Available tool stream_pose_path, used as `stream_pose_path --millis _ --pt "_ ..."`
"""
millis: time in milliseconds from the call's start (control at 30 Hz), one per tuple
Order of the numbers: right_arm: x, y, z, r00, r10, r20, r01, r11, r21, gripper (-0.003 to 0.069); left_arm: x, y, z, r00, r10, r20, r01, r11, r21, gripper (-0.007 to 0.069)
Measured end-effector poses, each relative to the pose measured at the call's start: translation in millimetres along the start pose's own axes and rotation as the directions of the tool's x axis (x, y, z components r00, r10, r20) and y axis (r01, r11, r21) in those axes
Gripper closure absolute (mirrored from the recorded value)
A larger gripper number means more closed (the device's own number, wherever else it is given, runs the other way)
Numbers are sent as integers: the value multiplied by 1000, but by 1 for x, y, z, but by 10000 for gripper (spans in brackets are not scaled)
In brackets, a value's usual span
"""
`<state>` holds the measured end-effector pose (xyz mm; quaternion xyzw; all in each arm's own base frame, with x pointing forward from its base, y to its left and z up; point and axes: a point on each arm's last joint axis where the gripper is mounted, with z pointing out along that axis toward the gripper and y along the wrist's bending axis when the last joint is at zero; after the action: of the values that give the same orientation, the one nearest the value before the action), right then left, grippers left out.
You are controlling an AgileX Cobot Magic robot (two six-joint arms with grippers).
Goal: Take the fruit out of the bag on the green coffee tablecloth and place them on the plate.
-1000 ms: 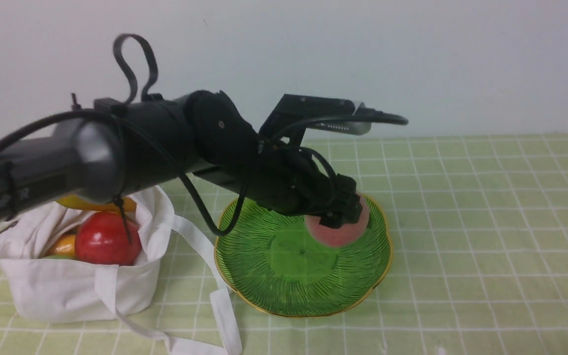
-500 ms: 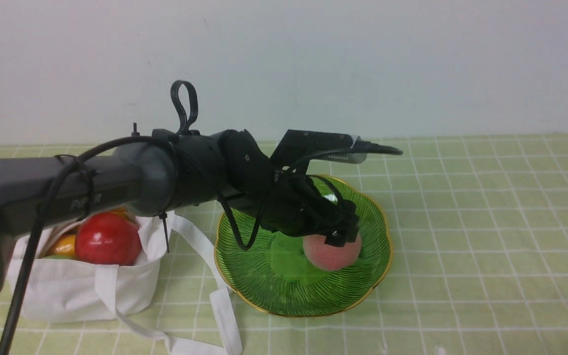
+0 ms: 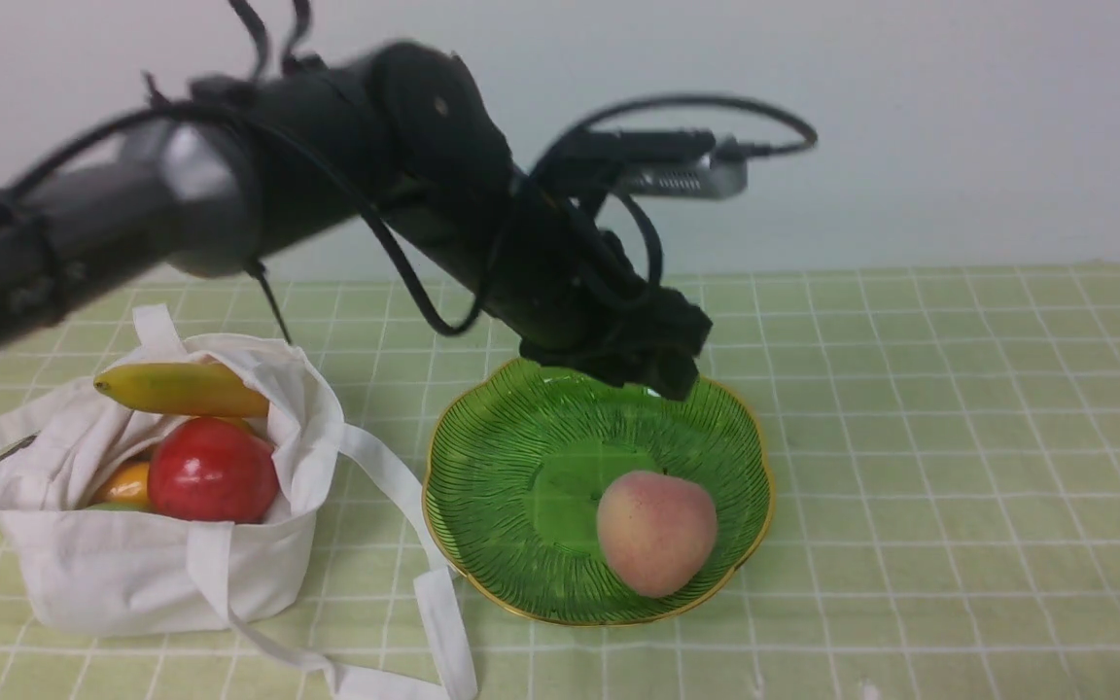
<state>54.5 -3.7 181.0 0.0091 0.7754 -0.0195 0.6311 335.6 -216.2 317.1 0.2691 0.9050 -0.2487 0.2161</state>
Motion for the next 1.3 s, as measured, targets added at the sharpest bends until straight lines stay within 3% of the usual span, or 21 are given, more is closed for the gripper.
stream_pose_path --millis 67,133,367,500,800,1033,1300 --pt "0 0 0 1000 0 0 0 1000 0 669 -3 -2 -40 997 5 78 -4 1000 -21 570" --pt "0 0 0 1000 0 0 0 1000 0 669 -3 -4 -66 990 12 139 -7 999 -38 604" --pt "0 0 0 1000 0 0 0 1000 0 669 14 -29 -158 936 77 344 -47 994 -94 633" --pt "0 0 0 1000 0 0 0 1000 0 669 48 -51 -204 862 120 493 -65 990 -126 633" --pt "0 0 0 1000 0 0 0 1000 0 669 129 -58 -219 750 115 651 -17 988 -154 633" --pt "0 0 0 1000 -1 0 1 1000 0 669 185 -64 -222 732 146 666 -45 985 -167 633" --pt "0 0 0 1000 -1 0 1 1000 0 669 207 -72 -235 706 227 671 -105 970 -218 633"
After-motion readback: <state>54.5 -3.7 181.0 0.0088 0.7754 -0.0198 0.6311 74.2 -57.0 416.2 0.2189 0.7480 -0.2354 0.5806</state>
